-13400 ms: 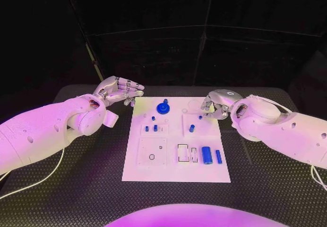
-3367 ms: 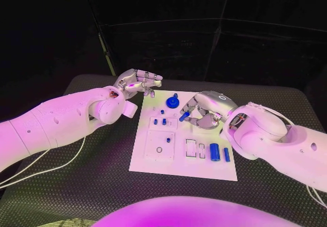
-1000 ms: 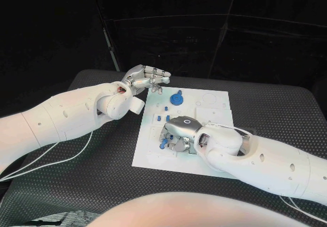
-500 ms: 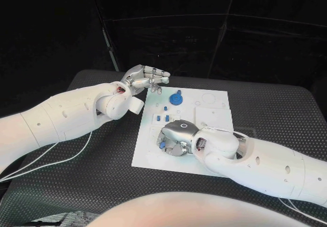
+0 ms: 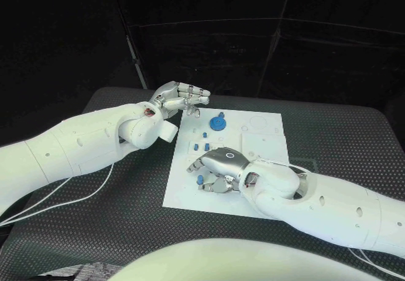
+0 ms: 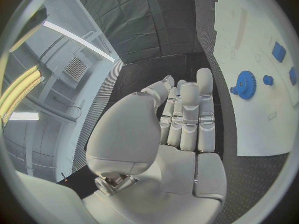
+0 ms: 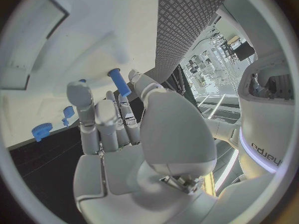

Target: Assemble the parts on the task board

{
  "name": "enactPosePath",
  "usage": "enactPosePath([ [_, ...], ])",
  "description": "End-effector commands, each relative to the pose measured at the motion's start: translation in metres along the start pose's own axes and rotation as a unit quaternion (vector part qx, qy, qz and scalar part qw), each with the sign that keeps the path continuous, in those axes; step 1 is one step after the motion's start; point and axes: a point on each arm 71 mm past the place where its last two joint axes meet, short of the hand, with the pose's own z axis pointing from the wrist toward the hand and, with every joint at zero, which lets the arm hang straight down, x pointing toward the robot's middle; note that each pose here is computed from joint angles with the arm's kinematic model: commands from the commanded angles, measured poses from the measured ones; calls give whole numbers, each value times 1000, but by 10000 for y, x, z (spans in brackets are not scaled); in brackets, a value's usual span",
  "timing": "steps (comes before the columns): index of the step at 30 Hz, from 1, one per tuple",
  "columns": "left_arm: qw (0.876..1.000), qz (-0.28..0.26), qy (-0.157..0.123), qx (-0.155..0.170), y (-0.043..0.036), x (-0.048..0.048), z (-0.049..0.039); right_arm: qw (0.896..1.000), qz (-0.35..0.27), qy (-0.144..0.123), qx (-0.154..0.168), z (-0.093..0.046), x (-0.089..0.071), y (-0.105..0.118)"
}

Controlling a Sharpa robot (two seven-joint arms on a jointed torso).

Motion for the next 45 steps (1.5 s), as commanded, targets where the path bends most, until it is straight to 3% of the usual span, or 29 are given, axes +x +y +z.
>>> enactPosePath([
  [1, 1000, -4, 7, 1, -12, 11, 4, 997, 25, -61, -33, -61, -100, 39],
  [6, 1000, -3, 6, 1, -12, -2, -4, 996, 36, -73, -28, -247, -156, -22],
  [9, 1000, -3, 5, 1, -12, -18, -12, 994, 66, -89, -4, -411, -296, -143],
  [13, 1000, -2, 3, 0, -12, -37, -23, 983, 136, -114, 55, -670, -510, -396],
  [17, 1000, -1, 0, 0, -9, -54, -31, 961, 202, -131, 137, -1019, -648, -725],
  [20, 1000, 0, -1, -1, -6, -64, -34, 945, 221, -130, 201, -1293, -688, -933],
  [25, 1000, 0, -1, -2, 5, -68, -32, 931, 221, -108, 269, -1545, -676, -1088],
  [28, 1000, 0, -2, -3, 11, -75, -36, 924, 223, -87, 300, -1629, -617, -1120],
  [32, 1000, 0, -1, -3, 16, -72, -36, 922, 194, -56, 330, -1699, -482, -1103],
  [38, 1000, -1, 2, -3, 20, -62, -31, 921, 141, -36, 362, -1751, -346, -1123],
  [45, 1000, -1, 1, -3, 19, -70, -38, 917, 127, -21, 377, -1730, -193, -1118],
])
